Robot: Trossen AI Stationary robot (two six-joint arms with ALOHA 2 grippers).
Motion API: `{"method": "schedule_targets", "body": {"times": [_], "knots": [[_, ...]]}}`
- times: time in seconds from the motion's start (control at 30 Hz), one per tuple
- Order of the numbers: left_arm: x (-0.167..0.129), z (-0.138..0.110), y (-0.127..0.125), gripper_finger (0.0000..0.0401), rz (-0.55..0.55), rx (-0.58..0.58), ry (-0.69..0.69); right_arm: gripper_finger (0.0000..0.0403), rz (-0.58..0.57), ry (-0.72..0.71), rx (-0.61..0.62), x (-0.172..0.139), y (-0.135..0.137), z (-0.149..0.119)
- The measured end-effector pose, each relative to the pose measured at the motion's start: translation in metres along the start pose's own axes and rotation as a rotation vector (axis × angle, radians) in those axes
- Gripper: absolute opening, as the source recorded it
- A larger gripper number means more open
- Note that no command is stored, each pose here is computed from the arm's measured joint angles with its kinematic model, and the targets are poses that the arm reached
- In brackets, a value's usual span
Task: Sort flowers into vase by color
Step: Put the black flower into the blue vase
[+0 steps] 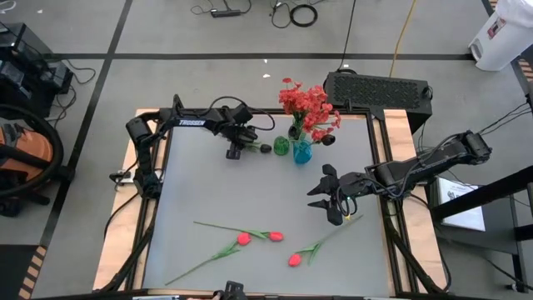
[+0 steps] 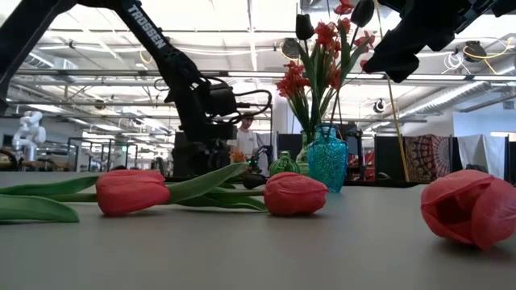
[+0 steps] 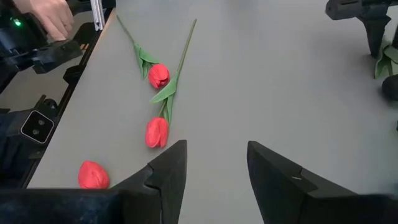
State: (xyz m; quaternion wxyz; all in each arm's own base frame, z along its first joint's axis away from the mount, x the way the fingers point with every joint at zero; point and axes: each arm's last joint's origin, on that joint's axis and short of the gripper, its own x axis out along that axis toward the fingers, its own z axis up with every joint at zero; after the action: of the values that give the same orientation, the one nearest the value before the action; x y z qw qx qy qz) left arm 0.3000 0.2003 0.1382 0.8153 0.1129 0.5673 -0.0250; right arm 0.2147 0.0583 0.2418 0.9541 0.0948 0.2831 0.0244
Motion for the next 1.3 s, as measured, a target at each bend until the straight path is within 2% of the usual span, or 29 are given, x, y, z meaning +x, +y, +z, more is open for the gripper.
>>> {"method": "schedule_targets", "body": {"times": [0.23,0.3,0.43,0.67,0.83,1.0,1.3], "knots": [[0.0,0.0,-0.004,0.0013,-0.012,-0.058,0.031,0.016,0.0,0.0,0.012,0.0,0.0,0.0],[-0.003,0.0,-0.006,0.0012,-0.007,-0.08,0.055,0.016,0.0,0.0,0.015,0.0,0.0,0.0],[-0.016,0.004,-0.017,0.0013,0.016,-0.051,0.12,0.016,0.0,0.001,0.017,0.0,0.0,0.0],[-0.065,0.024,-0.043,0.0004,0.087,-0.014,0.08,0.016,-0.002,0.007,0.033,0.0,0.0,-0.001],[-0.115,0.041,-0.071,0.0003,0.147,0.047,-0.066,0.016,-0.002,0.007,0.033,0.0,0.0,-0.001],[-0.172,0.051,-0.1,0.0004,0.223,0.09,-0.285,0.016,-0.002,0.007,0.033,0.0,0.0,-0.001],[-0.253,0.05,-0.141,0.0008,0.267,0.12,-0.708,0.016,-0.002,0.008,0.033,0.0,0.0,-0.001]]}}
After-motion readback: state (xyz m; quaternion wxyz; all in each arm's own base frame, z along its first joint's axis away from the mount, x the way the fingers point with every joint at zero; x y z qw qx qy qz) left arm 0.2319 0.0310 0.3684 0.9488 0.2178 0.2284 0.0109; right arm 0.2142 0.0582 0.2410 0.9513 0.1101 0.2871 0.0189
